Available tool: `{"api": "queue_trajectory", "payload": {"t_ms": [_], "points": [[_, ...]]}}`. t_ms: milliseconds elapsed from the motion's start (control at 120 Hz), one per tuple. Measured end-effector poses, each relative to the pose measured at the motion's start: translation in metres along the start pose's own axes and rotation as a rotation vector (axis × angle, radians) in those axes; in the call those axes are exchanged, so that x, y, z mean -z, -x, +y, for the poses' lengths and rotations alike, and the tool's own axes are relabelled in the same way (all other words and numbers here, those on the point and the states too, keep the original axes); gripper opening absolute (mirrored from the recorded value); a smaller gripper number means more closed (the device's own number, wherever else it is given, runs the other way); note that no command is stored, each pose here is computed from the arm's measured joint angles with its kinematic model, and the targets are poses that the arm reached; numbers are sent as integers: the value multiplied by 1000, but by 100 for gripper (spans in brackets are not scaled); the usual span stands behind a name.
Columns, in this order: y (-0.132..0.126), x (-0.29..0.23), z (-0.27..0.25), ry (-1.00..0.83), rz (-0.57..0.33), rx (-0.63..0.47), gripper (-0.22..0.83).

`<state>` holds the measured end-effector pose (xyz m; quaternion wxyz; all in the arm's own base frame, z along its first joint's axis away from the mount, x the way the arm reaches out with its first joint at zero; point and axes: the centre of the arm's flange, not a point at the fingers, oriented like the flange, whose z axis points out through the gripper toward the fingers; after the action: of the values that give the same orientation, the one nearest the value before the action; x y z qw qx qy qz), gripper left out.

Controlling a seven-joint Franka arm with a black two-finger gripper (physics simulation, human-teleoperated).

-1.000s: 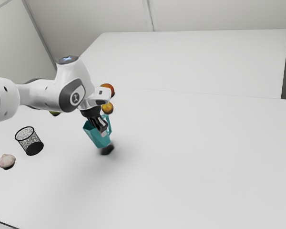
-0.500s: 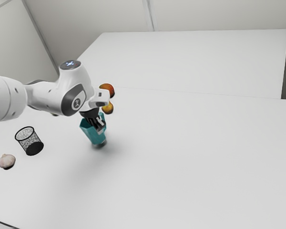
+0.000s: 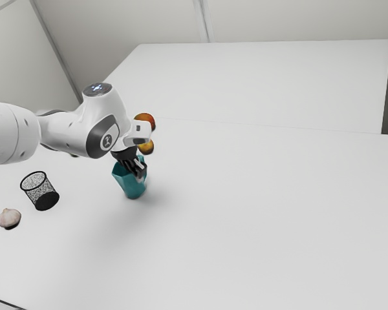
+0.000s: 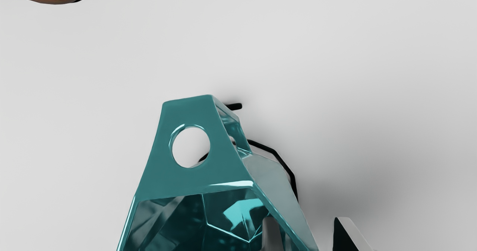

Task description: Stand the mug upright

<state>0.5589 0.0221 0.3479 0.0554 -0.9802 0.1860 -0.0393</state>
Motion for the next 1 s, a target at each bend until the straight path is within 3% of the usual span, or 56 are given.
{"api": "queue_trajectory", "payload": {"t_ms": [217, 500, 692, 883, 1000], "points": [[0, 6, -1, -1, 12, 3, 27], [-3, 62, -3, -17, 94, 4, 42], [-50, 142, -27, -42, 127, 36, 54], [-93, 170, -40, 21, 36, 91, 58], [-97, 173, -36, 64, -30, 101, 60]]}}
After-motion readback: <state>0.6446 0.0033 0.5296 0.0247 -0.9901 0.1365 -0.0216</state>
